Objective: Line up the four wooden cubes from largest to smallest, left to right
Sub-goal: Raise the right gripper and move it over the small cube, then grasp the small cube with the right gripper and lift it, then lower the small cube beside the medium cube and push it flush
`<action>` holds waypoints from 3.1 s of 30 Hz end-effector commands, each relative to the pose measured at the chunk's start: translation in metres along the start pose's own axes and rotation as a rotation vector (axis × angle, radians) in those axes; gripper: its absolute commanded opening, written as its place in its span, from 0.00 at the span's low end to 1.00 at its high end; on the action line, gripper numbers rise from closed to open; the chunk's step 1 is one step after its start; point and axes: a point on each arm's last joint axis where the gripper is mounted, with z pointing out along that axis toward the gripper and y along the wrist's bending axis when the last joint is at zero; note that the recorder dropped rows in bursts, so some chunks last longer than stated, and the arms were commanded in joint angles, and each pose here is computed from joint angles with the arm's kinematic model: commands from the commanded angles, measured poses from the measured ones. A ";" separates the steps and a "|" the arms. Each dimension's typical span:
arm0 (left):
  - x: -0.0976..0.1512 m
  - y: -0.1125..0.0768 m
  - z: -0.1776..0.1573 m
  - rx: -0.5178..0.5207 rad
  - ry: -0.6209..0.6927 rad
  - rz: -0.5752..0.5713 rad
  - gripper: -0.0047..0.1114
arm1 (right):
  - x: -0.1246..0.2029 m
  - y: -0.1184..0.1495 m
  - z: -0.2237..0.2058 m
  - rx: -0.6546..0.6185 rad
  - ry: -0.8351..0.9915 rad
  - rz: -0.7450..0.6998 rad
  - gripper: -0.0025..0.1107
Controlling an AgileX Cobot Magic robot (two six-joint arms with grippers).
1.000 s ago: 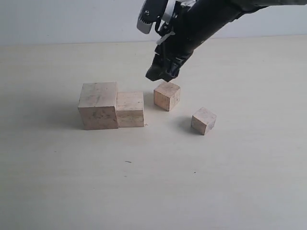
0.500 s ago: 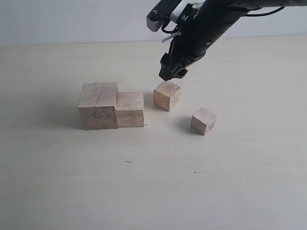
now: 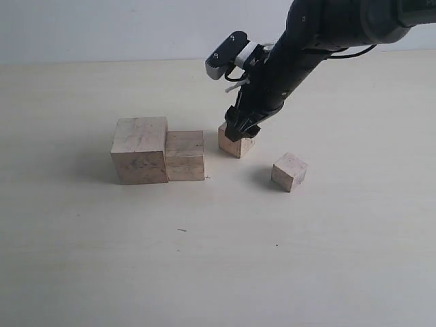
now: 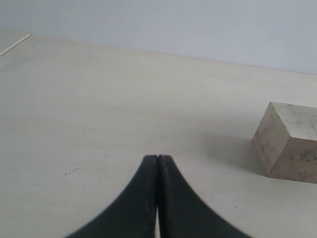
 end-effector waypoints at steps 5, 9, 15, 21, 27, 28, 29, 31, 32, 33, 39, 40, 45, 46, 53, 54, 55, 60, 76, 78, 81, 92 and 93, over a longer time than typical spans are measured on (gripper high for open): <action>0.000 0.000 0.000 0.005 -0.008 0.004 0.04 | 0.006 -0.003 0.016 0.004 0.008 0.024 0.64; 0.000 0.000 0.000 0.005 -0.008 0.004 0.04 | 0.010 -0.006 0.022 0.005 0.013 0.049 0.64; 0.000 0.000 0.000 0.005 -0.008 0.004 0.04 | 0.016 -0.013 0.027 -0.006 0.019 0.108 0.64; 0.000 0.000 0.000 0.005 -0.008 0.004 0.04 | 0.013 -0.008 0.021 -0.054 0.006 0.164 0.32; 0.000 0.000 0.000 0.005 -0.008 0.004 0.04 | 0.011 -0.007 0.002 -0.049 0.035 0.088 0.02; 0.000 0.000 0.000 0.005 -0.008 0.004 0.04 | 0.012 -0.007 -0.002 -0.043 0.047 0.061 0.02; 0.000 0.000 0.000 0.005 -0.008 0.004 0.04 | 0.012 -0.007 -0.007 -0.037 0.059 0.014 0.02; 0.000 0.000 0.000 0.005 -0.008 0.004 0.04 | 0.012 -0.007 -0.018 -0.030 0.083 -0.089 0.02; 0.000 0.000 0.000 0.005 -0.008 0.004 0.04 | 0.012 -0.006 -0.022 -0.035 0.086 -0.131 0.02; 0.000 0.000 0.000 0.005 -0.008 0.004 0.04 | 0.011 -0.005 -0.027 -0.040 0.086 -0.160 0.02; 0.000 0.000 0.000 0.005 -0.008 0.004 0.04 | 0.008 0.000 -0.039 -0.080 0.064 -0.277 0.02; 0.000 0.000 0.000 0.005 -0.008 0.004 0.04 | 0.009 -0.001 -0.040 -0.090 0.069 -0.286 0.02; 0.000 0.000 0.000 0.005 -0.008 0.004 0.04 | 0.018 -0.007 -0.045 -0.238 -0.014 -0.387 0.02; 0.000 0.000 0.000 0.005 -0.008 0.004 0.04 | 0.020 -0.010 -0.046 -0.272 -0.052 -0.405 0.02; 0.000 0.000 0.000 0.005 -0.008 0.004 0.04 | 0.029 -0.029 -0.045 -0.298 -0.177 -0.455 0.02; 0.000 0.000 0.000 0.005 -0.008 0.004 0.04 | 0.030 -0.030 -0.043 -0.293 -0.173 -0.432 0.02; 0.000 0.000 0.000 0.005 -0.008 0.004 0.04 | 0.030 -0.030 -0.041 -0.297 -0.174 -0.412 0.02; 0.000 0.000 0.000 0.005 -0.008 0.004 0.04 | 0.027 -0.022 -0.027 -0.360 -0.209 -0.373 0.02; 0.000 0.000 0.000 0.005 -0.008 0.004 0.04 | 0.037 -0.014 0.024 -0.389 -0.152 -0.428 0.02; 0.000 0.000 0.000 0.005 -0.008 0.004 0.04 | 0.037 -0.014 0.025 -0.378 -0.156 -0.421 0.02; 0.000 0.000 0.000 0.005 -0.008 0.004 0.04 | 0.037 -0.015 0.026 -0.375 -0.162 -0.421 0.02; 0.000 0.000 0.000 0.005 -0.008 0.004 0.04 | 0.033 -0.013 0.025 -0.384 -0.207 -0.423 0.02; 0.000 0.000 0.000 0.005 -0.008 0.004 0.04 | 0.034 -0.013 0.025 -0.384 -0.203 -0.428 0.02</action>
